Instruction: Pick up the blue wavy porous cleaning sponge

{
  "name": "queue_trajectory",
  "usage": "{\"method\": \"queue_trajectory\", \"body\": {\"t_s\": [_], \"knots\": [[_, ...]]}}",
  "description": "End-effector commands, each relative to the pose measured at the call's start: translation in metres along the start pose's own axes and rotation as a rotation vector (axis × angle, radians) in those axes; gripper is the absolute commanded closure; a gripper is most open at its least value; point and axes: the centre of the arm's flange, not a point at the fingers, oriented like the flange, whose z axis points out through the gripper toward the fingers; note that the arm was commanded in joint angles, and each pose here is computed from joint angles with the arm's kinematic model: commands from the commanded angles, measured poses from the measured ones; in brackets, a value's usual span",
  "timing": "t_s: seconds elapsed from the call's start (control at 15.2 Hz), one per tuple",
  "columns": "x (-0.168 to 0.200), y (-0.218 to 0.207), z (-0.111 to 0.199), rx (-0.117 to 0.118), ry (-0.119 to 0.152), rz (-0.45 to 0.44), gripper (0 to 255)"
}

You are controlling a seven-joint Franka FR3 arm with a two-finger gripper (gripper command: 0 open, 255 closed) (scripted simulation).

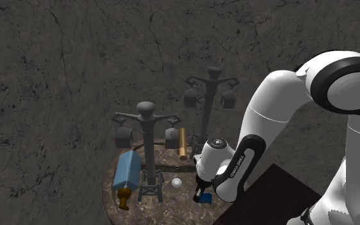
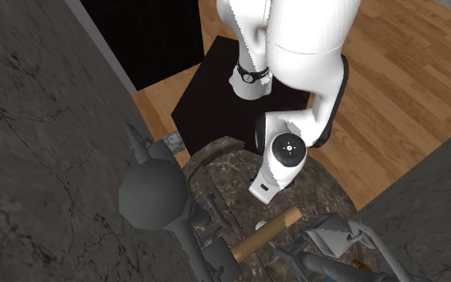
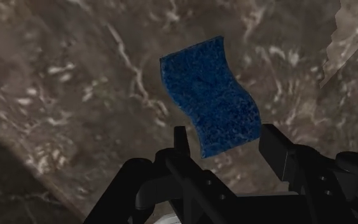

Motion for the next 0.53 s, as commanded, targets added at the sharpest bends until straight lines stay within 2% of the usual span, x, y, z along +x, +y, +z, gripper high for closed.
{"method": "queue_trajectory", "body": {"t_s": [0.0,0.46], "knots": [[0.0,0.0,-0.01,0.0,-0.001,0.0,255],[0.002,-0.003,-0.047,0.0,-0.001,0.0,255]]}}
